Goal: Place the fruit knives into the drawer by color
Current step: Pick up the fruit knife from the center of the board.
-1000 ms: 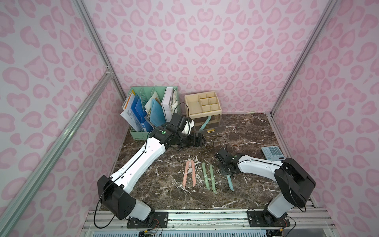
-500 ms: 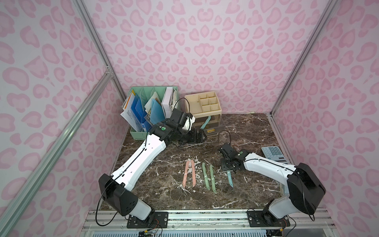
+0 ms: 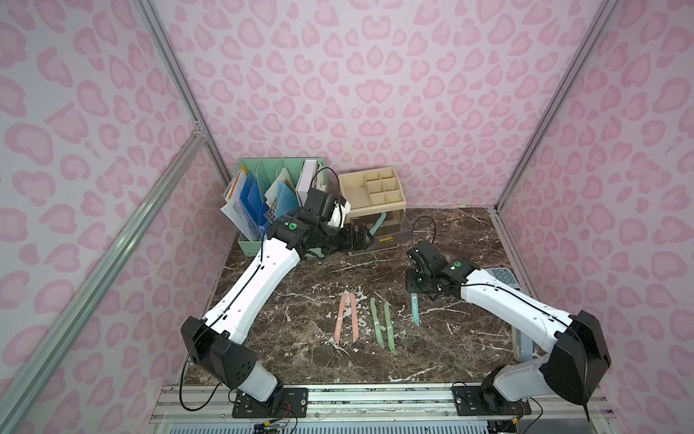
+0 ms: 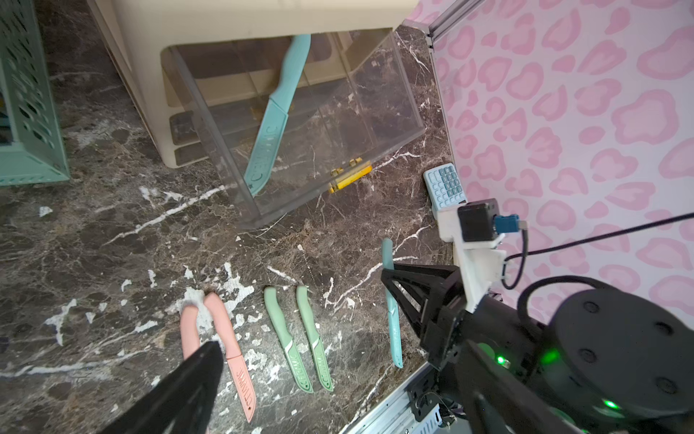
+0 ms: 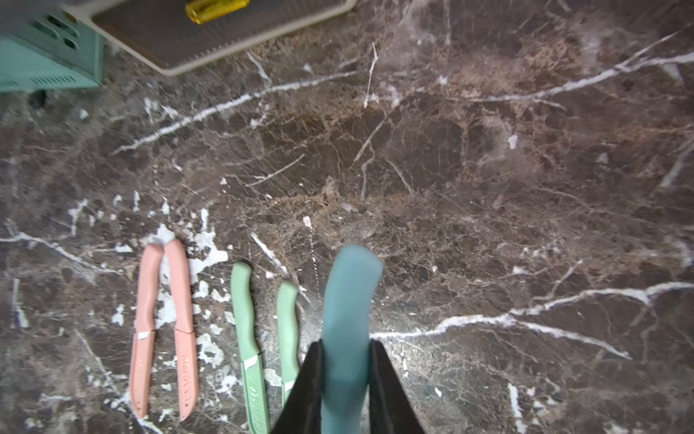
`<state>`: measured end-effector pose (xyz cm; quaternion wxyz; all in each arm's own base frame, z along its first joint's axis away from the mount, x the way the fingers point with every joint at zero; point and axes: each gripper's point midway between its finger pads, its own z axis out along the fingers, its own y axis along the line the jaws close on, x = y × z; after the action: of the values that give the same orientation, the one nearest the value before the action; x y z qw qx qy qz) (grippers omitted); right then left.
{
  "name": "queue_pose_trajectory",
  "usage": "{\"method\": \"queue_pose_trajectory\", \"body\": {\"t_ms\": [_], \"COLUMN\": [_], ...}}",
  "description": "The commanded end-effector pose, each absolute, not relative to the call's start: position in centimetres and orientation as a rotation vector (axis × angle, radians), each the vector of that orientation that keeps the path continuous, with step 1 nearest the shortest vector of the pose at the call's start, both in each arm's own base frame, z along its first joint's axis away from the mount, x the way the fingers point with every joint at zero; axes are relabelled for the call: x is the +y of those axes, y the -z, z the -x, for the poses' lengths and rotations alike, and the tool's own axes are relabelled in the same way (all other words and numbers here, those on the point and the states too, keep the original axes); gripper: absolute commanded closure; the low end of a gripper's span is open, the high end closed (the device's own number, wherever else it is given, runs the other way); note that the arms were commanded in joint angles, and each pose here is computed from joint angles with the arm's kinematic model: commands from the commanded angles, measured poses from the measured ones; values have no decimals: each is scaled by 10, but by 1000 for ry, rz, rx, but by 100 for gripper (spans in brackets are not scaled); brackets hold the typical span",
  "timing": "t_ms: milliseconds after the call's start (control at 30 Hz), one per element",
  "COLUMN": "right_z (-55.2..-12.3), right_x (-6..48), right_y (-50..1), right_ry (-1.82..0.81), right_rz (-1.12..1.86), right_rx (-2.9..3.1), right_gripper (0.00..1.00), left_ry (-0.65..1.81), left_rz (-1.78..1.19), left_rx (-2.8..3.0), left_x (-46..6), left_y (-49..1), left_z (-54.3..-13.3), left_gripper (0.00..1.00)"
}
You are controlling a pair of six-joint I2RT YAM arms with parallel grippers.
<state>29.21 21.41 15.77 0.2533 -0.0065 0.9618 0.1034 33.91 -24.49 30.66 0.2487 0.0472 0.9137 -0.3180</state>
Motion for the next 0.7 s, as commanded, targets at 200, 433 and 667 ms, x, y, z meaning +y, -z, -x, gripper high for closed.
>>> {"method": "queue_pose_trajectory", "body": {"t_ms": [200,433,667], "right_z": [-302,-324,-354], "right_x": [230,248,259], "right_y": [-219,-264,-288], "right_ry": [-490,-656,-809], "right_rz": [-69,-152,-312], "right_rx": [2528,2437,2385], "right_gripper": [85,83,83], "left_ry": [832,811,801], "left_rz": [-125,-103,-65], "left_rx": [2449,2417,2387], "left_x": [-235,-229,-226], "left_y": [-318,-330,-343], "left_z": [-357,-377,-406], "left_gripper": [2,2,2]}}
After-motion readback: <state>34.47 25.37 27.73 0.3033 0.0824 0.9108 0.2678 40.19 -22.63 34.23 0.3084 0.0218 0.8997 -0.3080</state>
